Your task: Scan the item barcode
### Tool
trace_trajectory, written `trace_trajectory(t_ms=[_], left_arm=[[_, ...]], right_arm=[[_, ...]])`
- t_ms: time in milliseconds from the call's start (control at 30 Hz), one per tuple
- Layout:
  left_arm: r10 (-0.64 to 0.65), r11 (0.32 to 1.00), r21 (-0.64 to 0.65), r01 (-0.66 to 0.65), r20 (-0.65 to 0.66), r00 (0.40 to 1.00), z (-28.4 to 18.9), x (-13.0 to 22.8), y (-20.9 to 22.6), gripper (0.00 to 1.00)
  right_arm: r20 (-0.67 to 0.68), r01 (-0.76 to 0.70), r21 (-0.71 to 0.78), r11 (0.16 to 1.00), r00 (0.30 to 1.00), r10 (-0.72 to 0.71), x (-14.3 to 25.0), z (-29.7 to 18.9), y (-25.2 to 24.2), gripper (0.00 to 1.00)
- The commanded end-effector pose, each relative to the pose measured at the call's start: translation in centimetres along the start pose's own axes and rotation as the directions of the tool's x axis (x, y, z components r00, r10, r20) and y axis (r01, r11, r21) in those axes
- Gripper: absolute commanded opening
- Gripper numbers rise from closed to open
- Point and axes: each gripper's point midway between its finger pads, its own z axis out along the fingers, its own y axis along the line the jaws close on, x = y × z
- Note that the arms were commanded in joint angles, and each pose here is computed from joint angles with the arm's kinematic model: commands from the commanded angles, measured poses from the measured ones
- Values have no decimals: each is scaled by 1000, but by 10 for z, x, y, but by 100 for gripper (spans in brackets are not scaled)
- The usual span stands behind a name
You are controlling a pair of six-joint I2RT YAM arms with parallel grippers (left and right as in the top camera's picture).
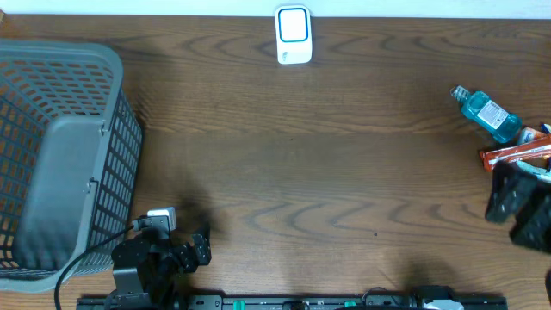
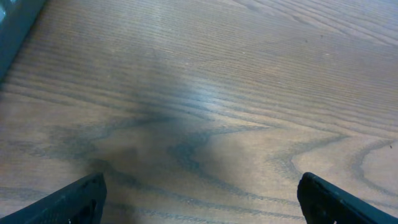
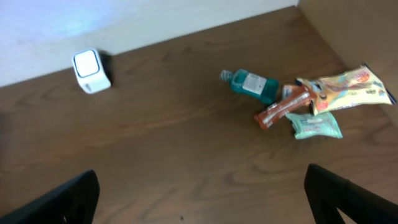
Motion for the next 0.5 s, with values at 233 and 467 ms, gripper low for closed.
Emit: trace_trajectory(t_ms=[233, 467], left_arm=[[8, 1000, -1, -8, -3, 1000, -1, 1, 0, 98], [8, 1000, -1, -8, -2, 1000, -1, 1, 0, 98]], right_arm=[[55, 15, 6, 1000, 998, -15, 7, -21, -9, 99], [209, 37, -28, 999, 977, -30, 12, -40, -15, 99]])
